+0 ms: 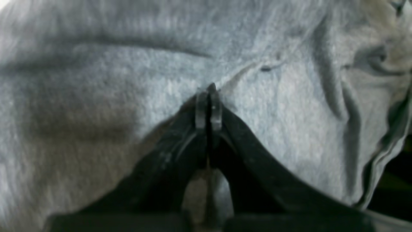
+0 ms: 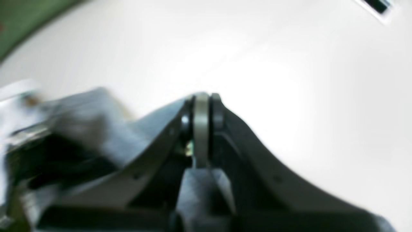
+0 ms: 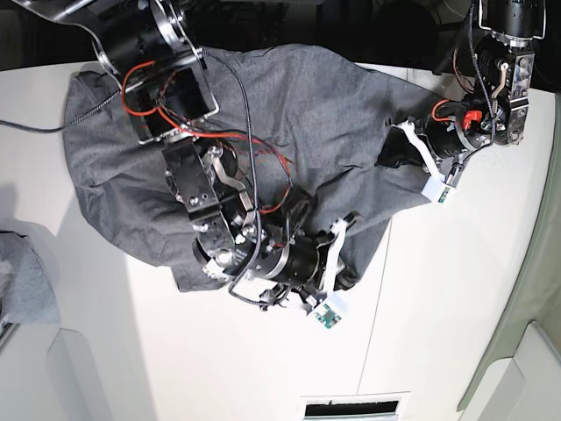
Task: Layout the t-shirt on the table in an organized manner, then fold the t-shirt properly
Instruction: 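Release and move the right gripper to grasp the shirt's middle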
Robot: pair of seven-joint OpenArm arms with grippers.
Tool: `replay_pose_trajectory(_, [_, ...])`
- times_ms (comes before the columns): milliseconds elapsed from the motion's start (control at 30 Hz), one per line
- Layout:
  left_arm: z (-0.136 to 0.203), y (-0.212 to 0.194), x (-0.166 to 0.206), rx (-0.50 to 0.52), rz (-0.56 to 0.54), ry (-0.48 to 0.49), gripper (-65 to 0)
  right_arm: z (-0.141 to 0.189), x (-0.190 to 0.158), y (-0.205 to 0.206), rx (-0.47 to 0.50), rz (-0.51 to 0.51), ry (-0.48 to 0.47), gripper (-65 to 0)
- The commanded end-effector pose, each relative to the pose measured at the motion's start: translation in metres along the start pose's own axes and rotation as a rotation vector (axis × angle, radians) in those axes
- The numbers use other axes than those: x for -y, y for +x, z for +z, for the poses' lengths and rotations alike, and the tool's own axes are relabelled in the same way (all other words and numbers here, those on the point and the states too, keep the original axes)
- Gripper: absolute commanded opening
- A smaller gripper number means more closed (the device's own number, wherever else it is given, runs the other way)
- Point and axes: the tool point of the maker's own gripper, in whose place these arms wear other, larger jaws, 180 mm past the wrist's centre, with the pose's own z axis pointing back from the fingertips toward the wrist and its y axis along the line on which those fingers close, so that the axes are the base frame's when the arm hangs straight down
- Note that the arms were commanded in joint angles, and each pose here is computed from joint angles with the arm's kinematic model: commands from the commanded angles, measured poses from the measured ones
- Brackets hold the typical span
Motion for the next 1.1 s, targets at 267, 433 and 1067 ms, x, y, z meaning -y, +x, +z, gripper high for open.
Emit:
replay_pose_trajectory(267, [-0.012, 0.009, -0.055, -0.109, 0.063, 0.153, -65.0, 0.062, -0.066, -0.065, -0.054, -0.077, 0.136, -65.0])
replay_pose_trajectory(433, [-0.014, 0.020, -0.057, -0.092, 0.070, 0.155, -65.0, 0.087, -0.077, -0.133, -0.194, -0.111, 0.147, -65.0])
replay_pose_trajectory(1067, [-0.014, 0.012, -0.051, -0.101, 0.109, 0.125, -65.0, 0.074, -0.002, -0.044, 0.087, -0.147, -0.078, -29.0])
